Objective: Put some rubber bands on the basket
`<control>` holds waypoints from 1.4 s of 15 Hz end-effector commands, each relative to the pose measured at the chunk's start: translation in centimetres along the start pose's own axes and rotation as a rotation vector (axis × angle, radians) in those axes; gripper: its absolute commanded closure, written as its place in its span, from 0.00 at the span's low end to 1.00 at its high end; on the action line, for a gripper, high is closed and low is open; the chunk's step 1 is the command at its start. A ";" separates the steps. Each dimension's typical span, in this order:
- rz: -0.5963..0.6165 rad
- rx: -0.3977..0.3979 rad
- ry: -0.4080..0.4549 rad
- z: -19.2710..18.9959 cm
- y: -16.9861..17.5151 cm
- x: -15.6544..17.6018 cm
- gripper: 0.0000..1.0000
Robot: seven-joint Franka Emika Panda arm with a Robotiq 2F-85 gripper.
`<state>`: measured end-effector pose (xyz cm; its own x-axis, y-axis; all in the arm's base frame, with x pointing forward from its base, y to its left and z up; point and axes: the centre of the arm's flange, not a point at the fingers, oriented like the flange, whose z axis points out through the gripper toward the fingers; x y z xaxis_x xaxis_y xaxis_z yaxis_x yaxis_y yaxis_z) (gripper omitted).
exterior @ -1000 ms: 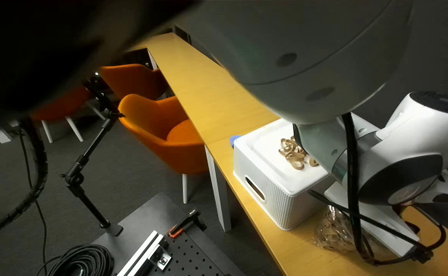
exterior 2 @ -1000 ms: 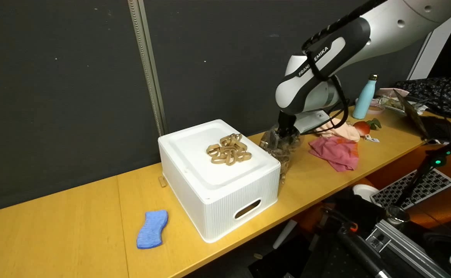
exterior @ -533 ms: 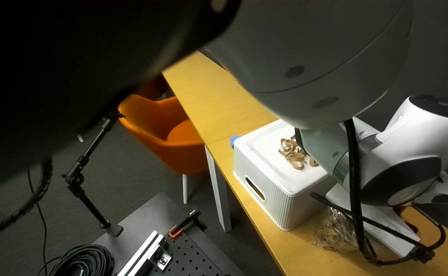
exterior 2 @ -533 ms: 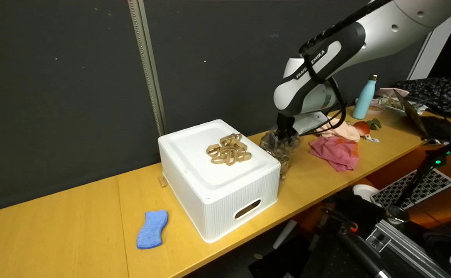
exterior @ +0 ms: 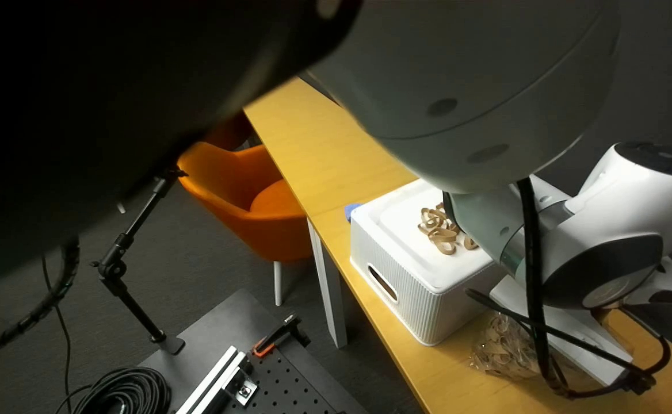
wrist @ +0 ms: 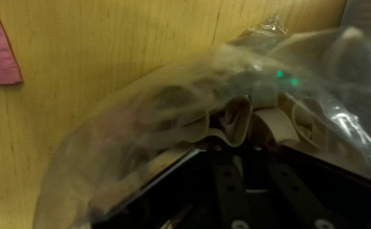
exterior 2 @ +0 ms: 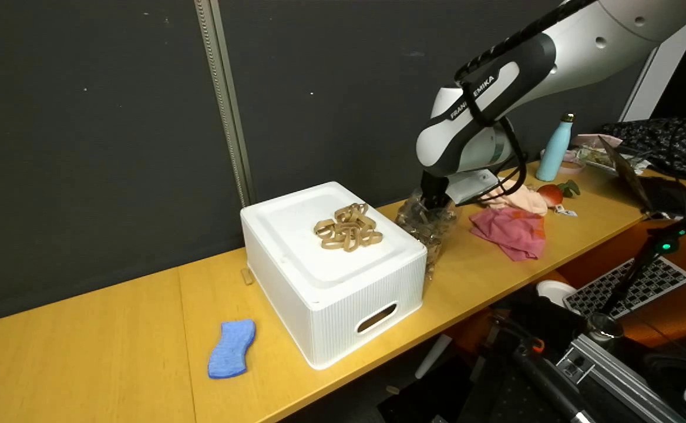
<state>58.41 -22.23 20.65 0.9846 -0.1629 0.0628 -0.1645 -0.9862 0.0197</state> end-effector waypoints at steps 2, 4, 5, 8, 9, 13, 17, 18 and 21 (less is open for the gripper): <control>0.001 0.029 0.010 -0.1 0.6 0.2 0.98; 0.013 0.038 0.007 -0.8 0.8 0.0 0.98; 0.021 0.045 0.011 -1.5 1.0 -0.2 0.98; 0.045 0.049 0.031 -4.3 1.0 -0.4 0.98; 0.050 0.049 0.040 -5.2 1.0 -0.4 0.98; 0.059 0.053 0.037 -9.8 0.5 -0.5 0.98; 0.068 0.057 -0.005 -14.2 0.0 -1.2 0.98; 0.071 0.059 -0.009 -15.2 -0.2 -1.4 0.98; 0.067 0.063 -0.025 -18.5 -1.2 -1.5 0.98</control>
<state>56.79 -21.55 35.58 0.9732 -0.2230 0.0569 -0.2203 -0.9742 -0.0498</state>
